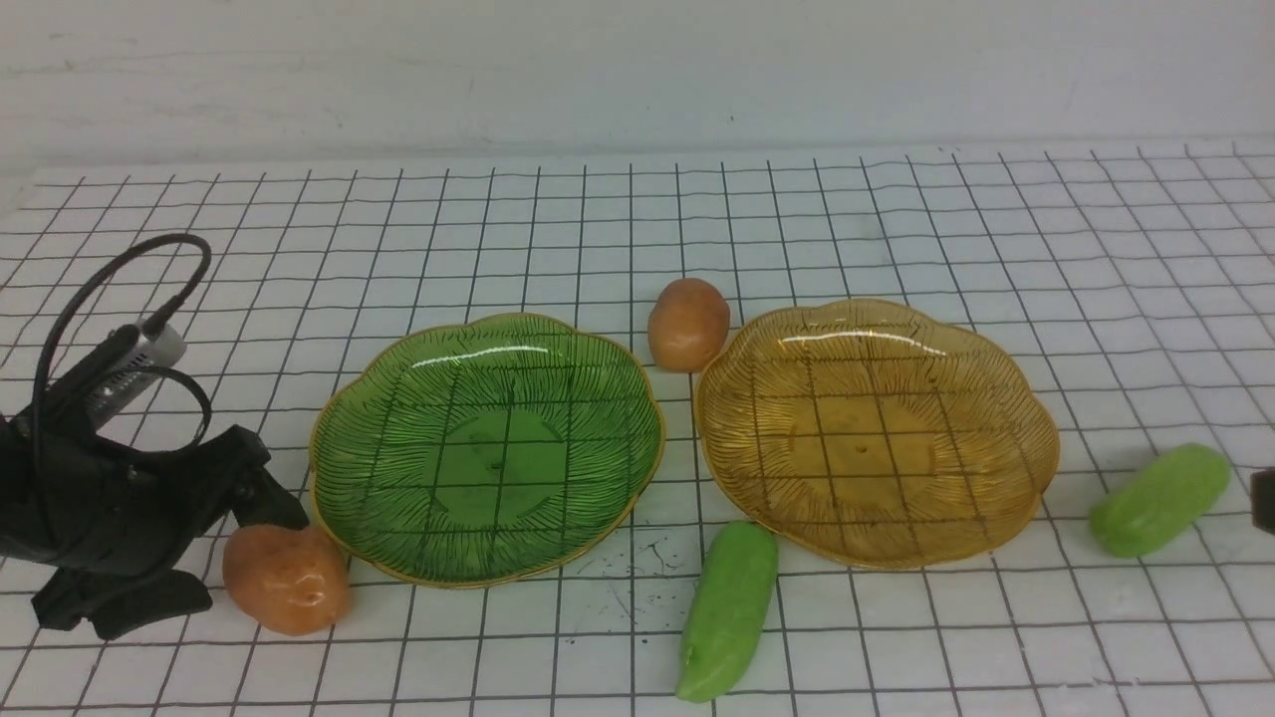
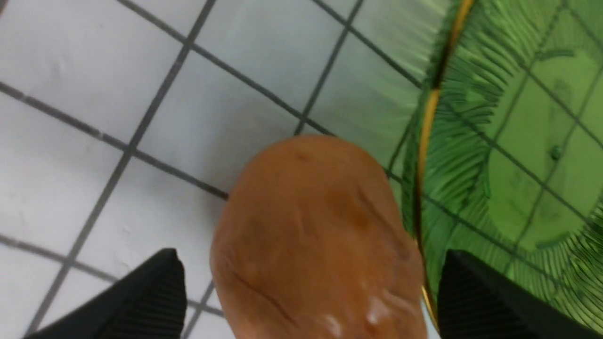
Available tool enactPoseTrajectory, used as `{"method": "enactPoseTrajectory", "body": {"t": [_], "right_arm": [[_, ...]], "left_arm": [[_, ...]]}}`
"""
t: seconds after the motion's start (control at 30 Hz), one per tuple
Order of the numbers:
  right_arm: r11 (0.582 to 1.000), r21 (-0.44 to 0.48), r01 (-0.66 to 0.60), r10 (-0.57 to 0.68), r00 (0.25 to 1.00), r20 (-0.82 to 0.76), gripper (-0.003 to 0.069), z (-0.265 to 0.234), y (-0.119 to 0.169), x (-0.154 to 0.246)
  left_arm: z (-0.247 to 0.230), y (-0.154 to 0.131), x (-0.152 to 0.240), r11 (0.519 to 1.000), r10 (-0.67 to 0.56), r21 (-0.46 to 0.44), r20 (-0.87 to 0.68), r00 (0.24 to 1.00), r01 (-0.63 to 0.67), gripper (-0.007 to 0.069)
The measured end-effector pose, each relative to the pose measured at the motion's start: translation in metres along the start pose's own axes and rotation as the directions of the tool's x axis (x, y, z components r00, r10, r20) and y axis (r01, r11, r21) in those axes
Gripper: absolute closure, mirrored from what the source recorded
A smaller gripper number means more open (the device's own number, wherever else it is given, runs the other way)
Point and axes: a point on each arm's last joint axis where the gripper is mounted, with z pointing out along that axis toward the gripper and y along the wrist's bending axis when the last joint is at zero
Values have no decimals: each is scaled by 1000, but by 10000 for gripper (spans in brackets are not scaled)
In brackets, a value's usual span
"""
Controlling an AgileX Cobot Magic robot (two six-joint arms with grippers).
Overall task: Put different types of vegetables on the plate.
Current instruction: 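Pick up the potato beside the plates and place it on a plate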
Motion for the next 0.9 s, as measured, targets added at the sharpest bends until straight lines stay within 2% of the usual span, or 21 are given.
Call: {"method": "enactPoseTrajectory", "body": {"t": [0.13,0.23,0.33,0.47,0.63,0.7,0.8,0.87,0.9], "right_arm": [[1000,0,1,-1,1000,0,674,0,0,0],[1000,0,1,-1,1000,0,674,0,0,0],[1000,0,1,-1,1000,0,674,0,0,0],[1000,0,1,-1,1000,0,674,0,0,0],[1000,-1,1,-1,1000,0,674,0,0,0],[1000,-1,1,-1,1000,0,674,0,0,0],[1000,-1,1,-1,1000,0,674,0,0,0],[1000,-1,-4,4,1000,0,674,0,0,0],[1000,-1,-15,15,1000,0,674,0,0,0]], "left_arm": [[9,3,-1,1000,-23,-6,-23,999,23,-46],[12,3,-1,999,-33,-6,-29,999,33,-10],[13,4,-1,999,-32,-11,-35,999,32,89],[12,4,-1,1000,-20,-14,-46,999,19,88],[-7,-7,1,998,63,9,-91,994,-63,88],[-32,-21,-2,991,130,52,-80,988,-126,88],[-62,-50,-7,953,278,128,-7,961,-275,88],[-78,-78,-4,886,421,188,56,906,-423,88],[-85,-95,-1,838,491,224,91,867,-498,88]]}}
